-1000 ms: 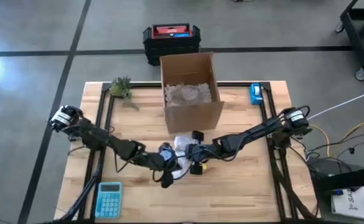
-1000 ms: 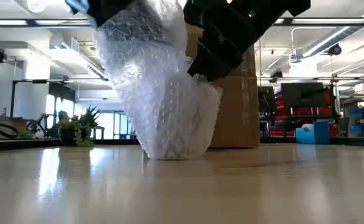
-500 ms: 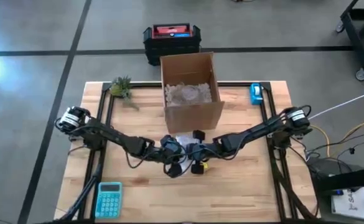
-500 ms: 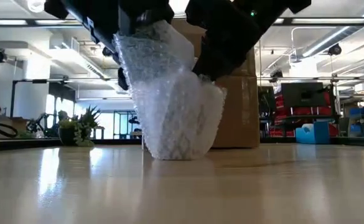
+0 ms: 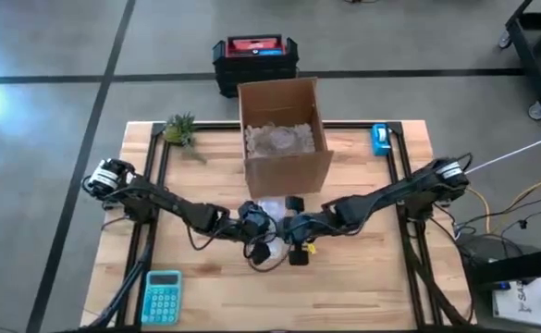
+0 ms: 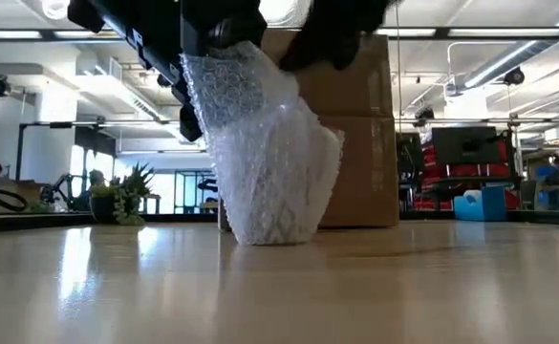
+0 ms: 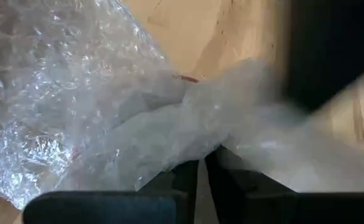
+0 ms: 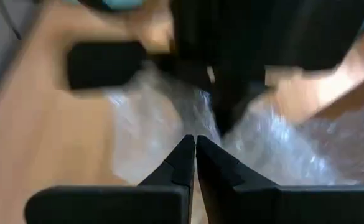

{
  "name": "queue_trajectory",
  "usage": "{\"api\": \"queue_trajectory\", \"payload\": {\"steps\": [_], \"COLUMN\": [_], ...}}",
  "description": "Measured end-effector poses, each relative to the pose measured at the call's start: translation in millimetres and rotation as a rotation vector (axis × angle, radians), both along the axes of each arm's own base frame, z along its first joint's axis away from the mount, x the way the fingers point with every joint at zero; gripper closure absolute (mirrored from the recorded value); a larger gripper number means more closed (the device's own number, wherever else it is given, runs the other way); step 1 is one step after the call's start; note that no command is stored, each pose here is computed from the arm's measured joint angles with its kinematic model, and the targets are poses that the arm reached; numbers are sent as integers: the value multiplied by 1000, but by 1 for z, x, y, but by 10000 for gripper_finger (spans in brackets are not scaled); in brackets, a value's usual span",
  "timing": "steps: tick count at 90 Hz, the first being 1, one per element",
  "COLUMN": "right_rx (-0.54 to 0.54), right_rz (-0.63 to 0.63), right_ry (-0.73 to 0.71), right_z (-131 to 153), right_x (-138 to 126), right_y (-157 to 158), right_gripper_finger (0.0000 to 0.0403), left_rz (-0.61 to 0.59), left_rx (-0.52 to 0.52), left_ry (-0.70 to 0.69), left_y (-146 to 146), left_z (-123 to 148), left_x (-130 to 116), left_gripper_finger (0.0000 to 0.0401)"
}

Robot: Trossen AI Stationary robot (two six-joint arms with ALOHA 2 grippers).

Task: Wrap mug
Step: Wrap the gray mug with the bubble wrap

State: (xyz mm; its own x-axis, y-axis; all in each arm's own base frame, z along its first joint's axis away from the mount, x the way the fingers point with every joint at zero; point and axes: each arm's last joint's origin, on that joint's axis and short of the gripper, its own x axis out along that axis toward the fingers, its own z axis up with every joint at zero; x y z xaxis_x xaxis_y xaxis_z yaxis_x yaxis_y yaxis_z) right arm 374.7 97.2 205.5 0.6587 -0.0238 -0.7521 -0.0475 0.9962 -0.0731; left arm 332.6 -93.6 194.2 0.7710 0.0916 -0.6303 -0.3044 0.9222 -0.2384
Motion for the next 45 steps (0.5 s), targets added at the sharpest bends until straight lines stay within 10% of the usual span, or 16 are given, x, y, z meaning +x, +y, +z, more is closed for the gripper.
{"api": "queue_trajectory", "payload": {"steps": [45], "right_rx": [5], "right_rz": [-85], "right_ry": [116], "right_z": [-34], "right_x": [10], "right_y": [-14], "right_gripper_finger": [400], "left_rz": [-84], "left_rx": [-99], "left_ry": [31], "left_y": [-15], "left_z": [63], "left_x": [-21], "left_gripper_finger": [380]}}
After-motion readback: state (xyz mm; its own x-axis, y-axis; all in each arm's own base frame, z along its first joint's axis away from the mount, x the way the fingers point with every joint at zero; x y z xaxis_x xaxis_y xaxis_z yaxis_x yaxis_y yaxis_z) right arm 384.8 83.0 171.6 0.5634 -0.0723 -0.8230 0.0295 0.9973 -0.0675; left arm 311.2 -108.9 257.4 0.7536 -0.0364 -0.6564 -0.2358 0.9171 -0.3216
